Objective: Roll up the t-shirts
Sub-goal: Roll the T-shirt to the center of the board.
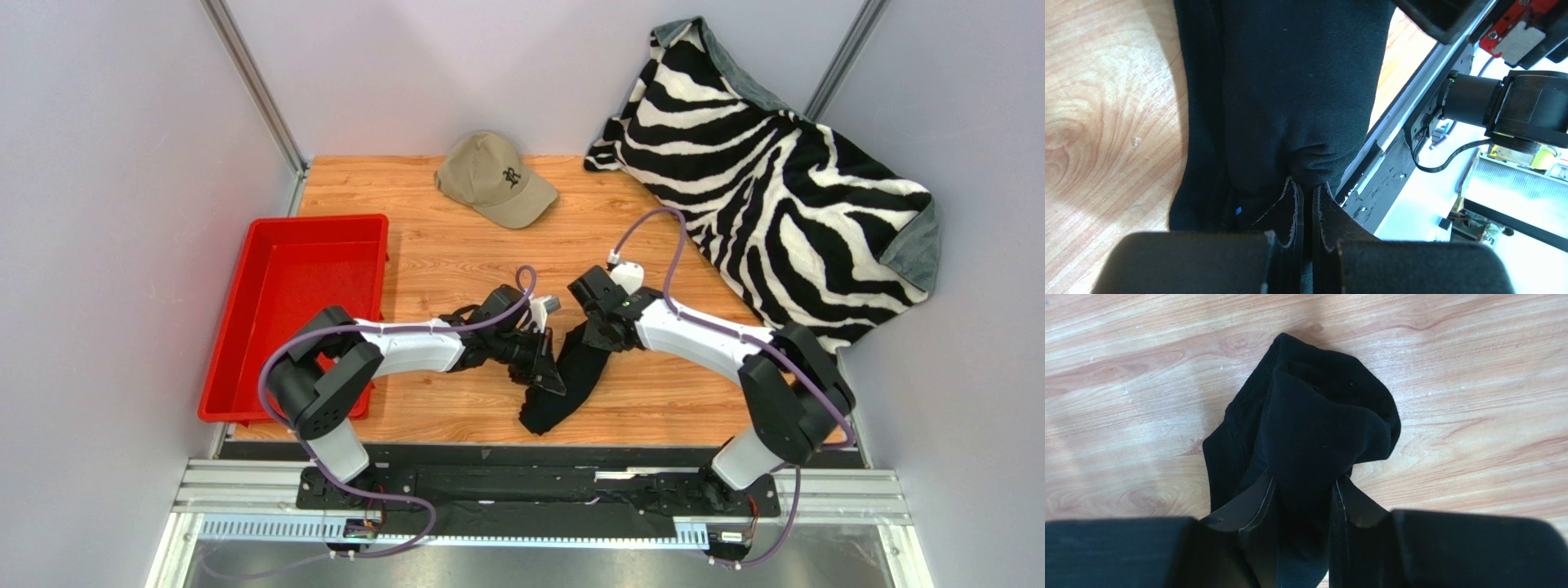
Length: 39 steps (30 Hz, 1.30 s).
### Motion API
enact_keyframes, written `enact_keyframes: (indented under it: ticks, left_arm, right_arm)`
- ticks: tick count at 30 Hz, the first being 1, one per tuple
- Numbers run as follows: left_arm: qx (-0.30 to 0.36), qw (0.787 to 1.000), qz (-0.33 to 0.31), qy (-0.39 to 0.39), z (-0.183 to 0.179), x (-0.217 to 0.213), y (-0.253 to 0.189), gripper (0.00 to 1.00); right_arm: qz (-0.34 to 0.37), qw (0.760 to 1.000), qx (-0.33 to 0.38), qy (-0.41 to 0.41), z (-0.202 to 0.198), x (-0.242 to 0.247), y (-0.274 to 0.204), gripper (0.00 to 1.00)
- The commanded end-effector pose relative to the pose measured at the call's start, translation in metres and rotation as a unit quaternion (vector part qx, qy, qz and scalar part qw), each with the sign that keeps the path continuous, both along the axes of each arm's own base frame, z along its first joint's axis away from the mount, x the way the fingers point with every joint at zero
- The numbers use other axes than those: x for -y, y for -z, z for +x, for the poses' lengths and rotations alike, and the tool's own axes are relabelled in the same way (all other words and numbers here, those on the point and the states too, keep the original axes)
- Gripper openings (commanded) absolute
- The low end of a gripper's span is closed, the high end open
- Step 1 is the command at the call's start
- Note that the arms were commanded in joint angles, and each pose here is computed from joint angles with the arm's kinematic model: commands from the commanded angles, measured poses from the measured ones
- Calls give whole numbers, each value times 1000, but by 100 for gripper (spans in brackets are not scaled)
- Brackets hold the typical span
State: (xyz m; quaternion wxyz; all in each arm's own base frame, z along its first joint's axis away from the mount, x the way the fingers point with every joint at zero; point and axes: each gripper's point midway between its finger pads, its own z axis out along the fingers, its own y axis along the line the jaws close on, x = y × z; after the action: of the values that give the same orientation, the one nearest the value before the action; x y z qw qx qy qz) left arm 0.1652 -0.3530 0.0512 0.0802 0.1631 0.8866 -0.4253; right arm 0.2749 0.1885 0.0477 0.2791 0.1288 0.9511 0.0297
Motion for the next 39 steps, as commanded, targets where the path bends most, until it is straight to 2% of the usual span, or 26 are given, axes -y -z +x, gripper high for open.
enact_keyframes:
  ticks: [1, 4, 5, 9, 13, 15, 16, 19, 20, 24, 26, 33, 39]
  left_arm:
    - [-2, 997, 70, -13, 0, -19, 20, 0]
    - [28, 997, 73, -19, 8, -21, 8, 18]
    - [45, 997, 68, -19, 10, -21, -1, 29]
    - [105, 992, 64, -38, 23, -25, -23, 52]
    - [179, 981, 71, -34, 28, -22, -39, 60]
    - [213, 973, 80, -30, 32, -18, -41, 69]
    - [223, 971, 84, -25, 33, -16, -38, 73]
    - [228, 969, 89, -27, 40, -8, -28, 75]
    - [232, 968, 87, -30, 44, -5, -25, 83]
    - [250, 963, 85, -47, 58, 3, -26, 85]
    - [257, 961, 93, -46, 64, 5, -23, 93]
    - [249, 965, 78, -20, 68, 25, -11, 93]
    - [237, 967, 88, -41, 72, 22, 3, 90]
  right_arm:
    - [-61, 997, -50, -18, -5, 10, 0, 18]
    - [-94, 991, -89, -36, -10, 13, 6, 15]
    - [-104, 989, -99, -38, -11, 15, 11, 14]
    - [-104, 986, -120, -48, -15, 12, 18, 14]
    - [-105, 984, -130, -54, -16, 10, 22, 13]
    - [-106, 984, -133, -56, -17, 10, 24, 12]
    - [-106, 984, -133, -56, -16, 9, 24, 12]
    - [-103, 984, -130, -58, -14, 8, 23, 11]
    - [-103, 985, -129, -58, -14, 8, 24, 11]
    - [-96, 986, -121, -59, -14, 7, 23, 11]
    - [-94, 987, -118, -59, -14, 7, 23, 10]
    - [-91, 987, -115, -60, -14, 7, 21, 10]
    - [-85, 988, -113, -59, -14, 6, 20, 8]
